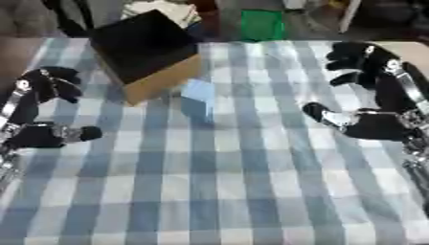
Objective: Pick up objects on the table and place them in the box.
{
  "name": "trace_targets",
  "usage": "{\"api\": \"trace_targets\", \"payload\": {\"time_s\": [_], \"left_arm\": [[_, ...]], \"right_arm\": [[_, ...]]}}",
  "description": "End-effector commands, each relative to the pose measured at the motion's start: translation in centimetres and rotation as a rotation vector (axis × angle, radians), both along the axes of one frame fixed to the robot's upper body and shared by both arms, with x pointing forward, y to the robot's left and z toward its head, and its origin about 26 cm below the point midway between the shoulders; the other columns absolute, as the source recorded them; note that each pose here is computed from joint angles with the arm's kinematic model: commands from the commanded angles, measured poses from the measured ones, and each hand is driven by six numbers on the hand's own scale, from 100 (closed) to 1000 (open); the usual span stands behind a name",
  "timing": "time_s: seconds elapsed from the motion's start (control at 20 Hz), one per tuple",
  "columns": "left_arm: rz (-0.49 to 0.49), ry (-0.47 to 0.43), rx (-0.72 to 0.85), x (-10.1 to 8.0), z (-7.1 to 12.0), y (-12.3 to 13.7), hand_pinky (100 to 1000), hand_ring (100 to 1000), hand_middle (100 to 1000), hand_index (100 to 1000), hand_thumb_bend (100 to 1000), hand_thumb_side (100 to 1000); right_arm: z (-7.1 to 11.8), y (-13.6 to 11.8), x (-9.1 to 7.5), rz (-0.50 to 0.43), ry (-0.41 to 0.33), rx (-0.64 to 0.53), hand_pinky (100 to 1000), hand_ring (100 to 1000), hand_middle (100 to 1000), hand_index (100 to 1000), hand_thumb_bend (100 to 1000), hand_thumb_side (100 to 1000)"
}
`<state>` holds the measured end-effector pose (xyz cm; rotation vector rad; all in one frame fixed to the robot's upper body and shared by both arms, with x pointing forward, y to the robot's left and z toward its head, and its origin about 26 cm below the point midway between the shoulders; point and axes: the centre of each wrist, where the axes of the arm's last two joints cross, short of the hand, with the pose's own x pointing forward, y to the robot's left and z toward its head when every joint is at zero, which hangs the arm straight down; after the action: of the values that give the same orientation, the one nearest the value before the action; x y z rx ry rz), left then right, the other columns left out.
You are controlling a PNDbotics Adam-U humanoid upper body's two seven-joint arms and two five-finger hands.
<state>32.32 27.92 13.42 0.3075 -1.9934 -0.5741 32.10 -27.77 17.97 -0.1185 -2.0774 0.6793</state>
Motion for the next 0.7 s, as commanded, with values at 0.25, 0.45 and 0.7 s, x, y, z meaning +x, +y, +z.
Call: {"api": "trace_targets", "payload": {"time_s": [0.25,0.45,0.7], "left_arm": [[-0.023,-0.02,0.004,0.0,0.8,-0.2,578,600,616,748,980,254],[-0.041,-0.021,0.001,0.1,0.9,-0.5,578,600,616,748,981,253],[-0.067,-0.028,-0.003,0.2,1.3,-1.1,577,601,616,748,981,250]], "right_arm": [[2.6,0.2,0.7,0.052,-0.045,-0.122,663,768,736,841,633,102],[4.0,1.1,1.5,0.102,-0.064,-0.179,665,769,737,842,645,100],[5.5,2.6,3.0,0.164,-0.066,-0.243,666,769,738,843,652,100]]}}
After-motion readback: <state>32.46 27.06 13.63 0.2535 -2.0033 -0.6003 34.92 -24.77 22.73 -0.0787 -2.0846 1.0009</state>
